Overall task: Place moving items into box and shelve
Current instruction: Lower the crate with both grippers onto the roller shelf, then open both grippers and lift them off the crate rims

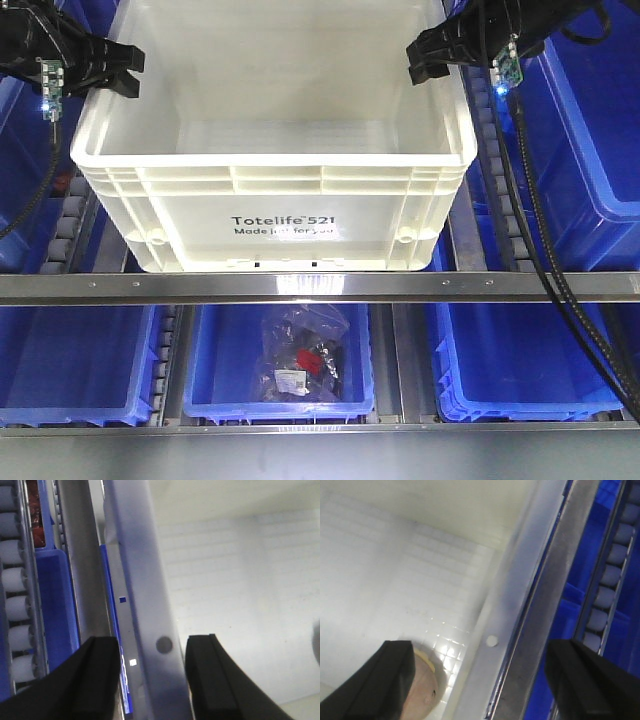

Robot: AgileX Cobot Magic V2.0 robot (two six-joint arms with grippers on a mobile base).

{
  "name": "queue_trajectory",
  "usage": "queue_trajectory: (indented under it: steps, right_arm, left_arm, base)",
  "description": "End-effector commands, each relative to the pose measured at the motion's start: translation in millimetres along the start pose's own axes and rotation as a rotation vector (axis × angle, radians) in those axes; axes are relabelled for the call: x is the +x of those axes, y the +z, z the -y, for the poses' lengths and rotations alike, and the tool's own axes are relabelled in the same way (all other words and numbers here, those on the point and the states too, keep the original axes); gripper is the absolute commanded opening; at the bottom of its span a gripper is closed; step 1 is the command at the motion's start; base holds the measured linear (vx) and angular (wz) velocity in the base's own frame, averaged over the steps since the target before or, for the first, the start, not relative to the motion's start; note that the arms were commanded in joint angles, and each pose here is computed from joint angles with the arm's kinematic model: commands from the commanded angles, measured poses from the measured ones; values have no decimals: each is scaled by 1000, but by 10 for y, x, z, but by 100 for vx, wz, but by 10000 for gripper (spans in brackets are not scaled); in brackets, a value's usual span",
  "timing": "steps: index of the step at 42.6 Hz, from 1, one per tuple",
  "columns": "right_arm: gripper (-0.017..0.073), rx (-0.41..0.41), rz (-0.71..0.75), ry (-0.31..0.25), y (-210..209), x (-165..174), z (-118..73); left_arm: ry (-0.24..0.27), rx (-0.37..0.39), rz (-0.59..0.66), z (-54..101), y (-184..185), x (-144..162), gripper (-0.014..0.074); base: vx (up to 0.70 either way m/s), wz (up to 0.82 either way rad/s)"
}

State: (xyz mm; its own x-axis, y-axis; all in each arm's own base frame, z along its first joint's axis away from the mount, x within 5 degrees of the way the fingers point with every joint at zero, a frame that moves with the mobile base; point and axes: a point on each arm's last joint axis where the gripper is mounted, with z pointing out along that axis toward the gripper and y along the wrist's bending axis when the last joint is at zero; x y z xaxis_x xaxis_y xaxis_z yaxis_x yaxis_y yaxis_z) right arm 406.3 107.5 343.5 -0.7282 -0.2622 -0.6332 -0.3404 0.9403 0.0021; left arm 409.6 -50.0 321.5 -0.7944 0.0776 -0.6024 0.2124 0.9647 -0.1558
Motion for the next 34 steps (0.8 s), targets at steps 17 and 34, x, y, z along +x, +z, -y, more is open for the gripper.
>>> queue_trajectory:
  steps: [17, 34]
  right_arm:
    - [590, -71, 175, 166, -577, -180, -79]
    - [577, -79, 234, 148, -711, 12, -216]
  left_arm:
    - [-22, 37, 228, 200, -741, -196, 433]
    - [8, 36, 289, 265, -1010, 97, 433]
  base:
    - [0, 0]
    - [0, 0]
